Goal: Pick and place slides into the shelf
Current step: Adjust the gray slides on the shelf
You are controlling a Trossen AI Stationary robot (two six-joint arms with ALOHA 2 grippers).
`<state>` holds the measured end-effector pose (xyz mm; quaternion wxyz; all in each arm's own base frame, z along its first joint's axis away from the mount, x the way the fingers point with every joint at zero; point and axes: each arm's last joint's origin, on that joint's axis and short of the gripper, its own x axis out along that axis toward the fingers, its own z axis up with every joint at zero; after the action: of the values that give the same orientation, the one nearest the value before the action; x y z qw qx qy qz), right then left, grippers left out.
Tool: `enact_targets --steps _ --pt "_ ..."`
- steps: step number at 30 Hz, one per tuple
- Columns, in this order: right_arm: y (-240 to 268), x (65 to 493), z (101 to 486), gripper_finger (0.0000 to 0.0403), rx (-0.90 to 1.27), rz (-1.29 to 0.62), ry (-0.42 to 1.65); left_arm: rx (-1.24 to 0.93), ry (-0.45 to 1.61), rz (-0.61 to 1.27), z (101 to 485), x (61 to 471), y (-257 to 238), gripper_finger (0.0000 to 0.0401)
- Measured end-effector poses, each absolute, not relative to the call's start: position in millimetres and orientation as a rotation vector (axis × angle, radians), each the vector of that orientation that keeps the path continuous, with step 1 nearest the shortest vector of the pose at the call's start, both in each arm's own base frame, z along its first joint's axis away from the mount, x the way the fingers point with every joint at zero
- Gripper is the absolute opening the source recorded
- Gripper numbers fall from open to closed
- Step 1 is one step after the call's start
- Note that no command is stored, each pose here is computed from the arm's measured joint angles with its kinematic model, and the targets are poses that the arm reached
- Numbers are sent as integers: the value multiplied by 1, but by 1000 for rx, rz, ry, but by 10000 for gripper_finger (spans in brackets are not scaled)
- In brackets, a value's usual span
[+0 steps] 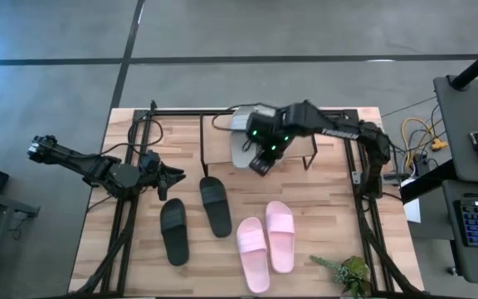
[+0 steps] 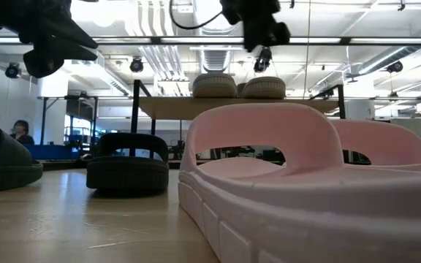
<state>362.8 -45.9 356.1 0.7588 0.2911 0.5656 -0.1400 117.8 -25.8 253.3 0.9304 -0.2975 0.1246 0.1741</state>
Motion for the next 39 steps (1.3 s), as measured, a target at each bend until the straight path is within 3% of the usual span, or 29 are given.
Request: enact_targets --steps 8,13,31,39 --pt "-17 398 324 33 665 -311 1234 -607 261 356 253 118 -26 95" --pt "-11 409 305 33 594 -436 1242 -602 270 340 253 118 -26 95" --pt "-18 411 310 33 540 -637 1110 -577 289 319 251 118 -27 95" --pt "-11 396 326 33 537 -614 1192 -577 297 321 248 118 -27 95"
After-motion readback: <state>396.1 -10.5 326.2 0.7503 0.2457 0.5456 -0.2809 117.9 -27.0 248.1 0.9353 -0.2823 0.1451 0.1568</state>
